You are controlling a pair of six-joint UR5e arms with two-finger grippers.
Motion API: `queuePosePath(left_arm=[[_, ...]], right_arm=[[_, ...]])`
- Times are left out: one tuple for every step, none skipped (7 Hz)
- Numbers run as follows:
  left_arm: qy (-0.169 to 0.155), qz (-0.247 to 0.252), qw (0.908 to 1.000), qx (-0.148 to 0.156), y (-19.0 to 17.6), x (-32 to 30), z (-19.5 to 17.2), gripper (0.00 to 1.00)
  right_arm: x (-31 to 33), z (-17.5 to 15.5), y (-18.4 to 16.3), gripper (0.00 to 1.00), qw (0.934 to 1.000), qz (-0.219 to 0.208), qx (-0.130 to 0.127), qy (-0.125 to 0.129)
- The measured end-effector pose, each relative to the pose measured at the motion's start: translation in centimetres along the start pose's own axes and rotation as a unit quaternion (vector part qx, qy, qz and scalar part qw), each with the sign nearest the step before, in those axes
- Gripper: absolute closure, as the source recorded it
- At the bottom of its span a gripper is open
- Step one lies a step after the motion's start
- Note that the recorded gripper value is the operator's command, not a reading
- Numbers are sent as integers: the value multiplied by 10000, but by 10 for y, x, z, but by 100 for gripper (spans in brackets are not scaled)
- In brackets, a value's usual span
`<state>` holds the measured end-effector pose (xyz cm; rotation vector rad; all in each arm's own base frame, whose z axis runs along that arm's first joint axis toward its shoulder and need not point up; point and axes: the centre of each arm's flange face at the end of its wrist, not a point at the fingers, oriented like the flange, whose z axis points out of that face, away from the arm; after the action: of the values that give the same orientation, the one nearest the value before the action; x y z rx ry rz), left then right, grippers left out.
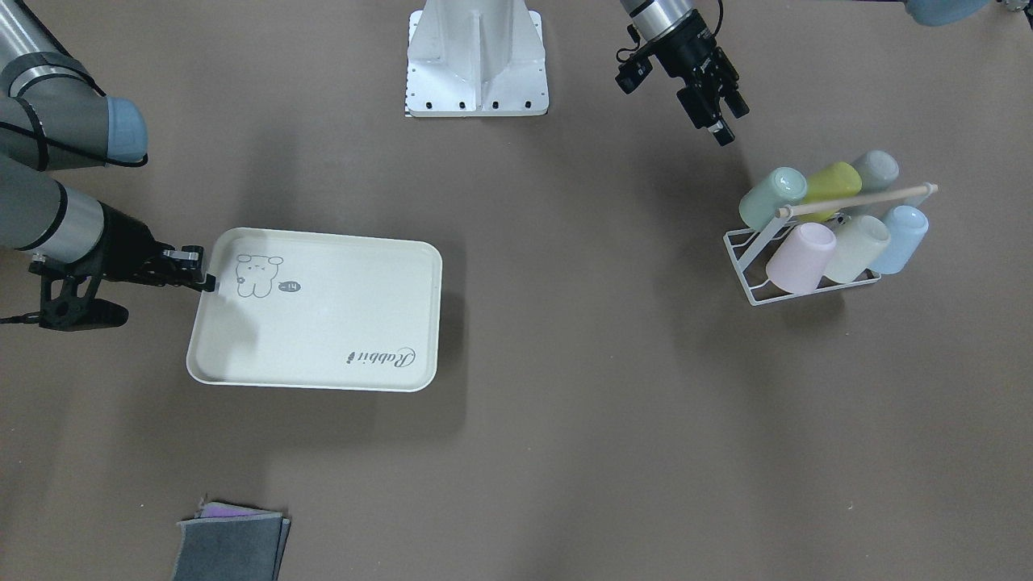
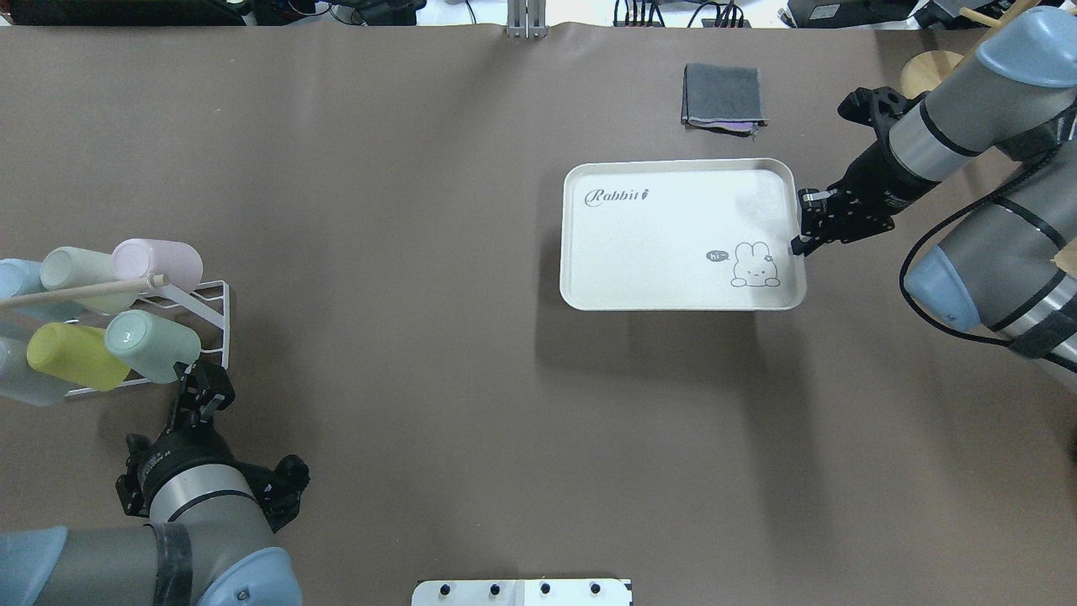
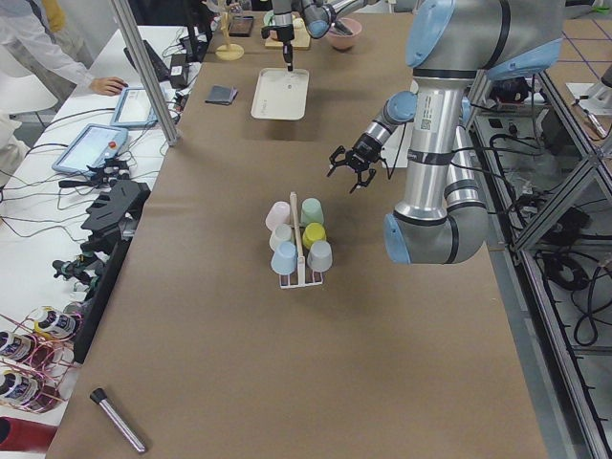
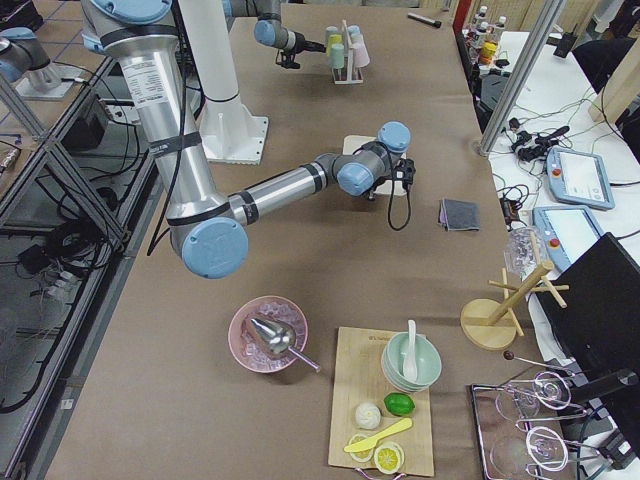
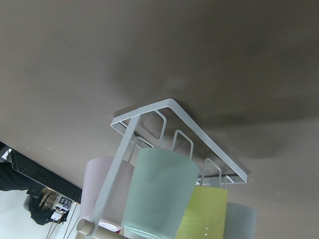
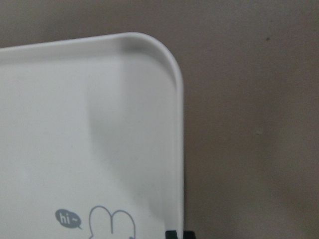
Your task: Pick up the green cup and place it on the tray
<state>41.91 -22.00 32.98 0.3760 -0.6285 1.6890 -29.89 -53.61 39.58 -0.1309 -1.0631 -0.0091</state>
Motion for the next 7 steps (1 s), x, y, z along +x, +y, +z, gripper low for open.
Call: queuePosePath(left_arm=[[-61, 146, 9997, -174, -9, 4, 8, 7], [-107, 290, 9991, -304, -17, 6, 15, 7], [-171, 428, 9982, -393, -22, 7, 20, 7], [-247, 511, 9973, -466, -26, 9, 25, 7], [-309, 574, 9964, -541, -32, 13, 34, 7], [-360, 633, 9954, -616, -40, 22, 50, 6], [-382, 665, 9949, -651, -48, 33, 68, 7]], right_arm=[[-25, 10, 4, 100, 9999, -80, -87, -59], [-51, 24, 10, 100, 9995, -203, -202, -99], [-79, 41, 15, 100, 9991, -299, -286, -112], [-104, 56, 18, 100, 9989, -344, -309, -91], [-130, 72, 23, 100, 9989, -361, -300, -54], [-157, 88, 31, 100, 9988, -390, -289, -26], [-183, 104, 42, 100, 9986, -443, -281, -7]])
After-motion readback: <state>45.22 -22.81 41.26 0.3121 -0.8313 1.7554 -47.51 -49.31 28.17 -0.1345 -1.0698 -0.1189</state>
